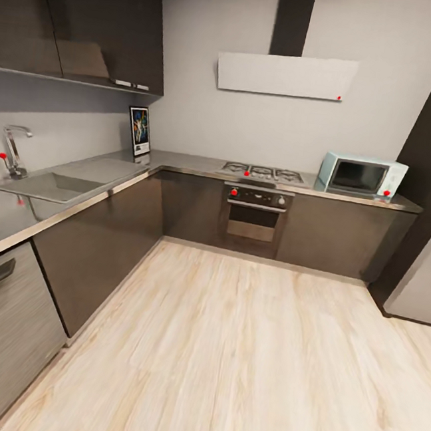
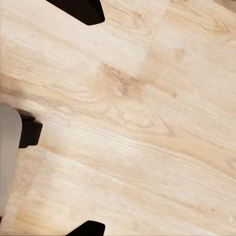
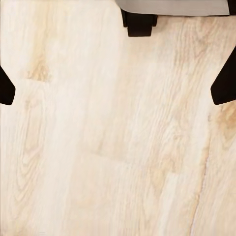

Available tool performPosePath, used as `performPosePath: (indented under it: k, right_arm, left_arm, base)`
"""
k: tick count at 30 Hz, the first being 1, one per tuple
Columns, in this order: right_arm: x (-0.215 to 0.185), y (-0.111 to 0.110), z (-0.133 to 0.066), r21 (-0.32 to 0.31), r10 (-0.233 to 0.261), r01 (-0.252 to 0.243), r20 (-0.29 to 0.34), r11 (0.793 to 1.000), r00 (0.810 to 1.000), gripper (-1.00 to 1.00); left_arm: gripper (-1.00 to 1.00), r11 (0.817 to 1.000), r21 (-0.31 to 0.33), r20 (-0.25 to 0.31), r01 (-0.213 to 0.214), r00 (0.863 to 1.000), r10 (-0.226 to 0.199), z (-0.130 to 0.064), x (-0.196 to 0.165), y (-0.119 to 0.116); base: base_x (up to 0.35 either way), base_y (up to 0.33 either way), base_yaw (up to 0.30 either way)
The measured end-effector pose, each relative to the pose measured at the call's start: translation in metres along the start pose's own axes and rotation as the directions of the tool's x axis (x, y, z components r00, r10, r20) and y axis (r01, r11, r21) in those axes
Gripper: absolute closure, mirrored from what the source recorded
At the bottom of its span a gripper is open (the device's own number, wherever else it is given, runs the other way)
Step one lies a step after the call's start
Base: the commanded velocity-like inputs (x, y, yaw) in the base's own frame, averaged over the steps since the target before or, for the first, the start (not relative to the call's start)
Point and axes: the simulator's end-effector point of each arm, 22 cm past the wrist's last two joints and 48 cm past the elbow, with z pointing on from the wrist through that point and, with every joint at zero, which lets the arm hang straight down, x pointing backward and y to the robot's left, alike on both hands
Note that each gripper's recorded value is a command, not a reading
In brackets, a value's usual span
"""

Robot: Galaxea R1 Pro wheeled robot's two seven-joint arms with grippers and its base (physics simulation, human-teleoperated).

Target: Pick up the poster from the kitchen countertop and hang it on one of the wall nails in the kitchen.

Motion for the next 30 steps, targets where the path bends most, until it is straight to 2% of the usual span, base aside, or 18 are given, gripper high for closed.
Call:
performPosePath:
  k: [30]
  right_arm:
    - [0.0064,0.001,0.0003,-0.003,-0.002,0.002,-0.015,1.0,1.0,-1.0]
  left_arm:
    - [-1.0,1.0,-0.003,-0.014,-0.002,1.0,0.002,0.0003,0.0056,0.0012]
  base:
    - [0.298,-0.194,0.265]
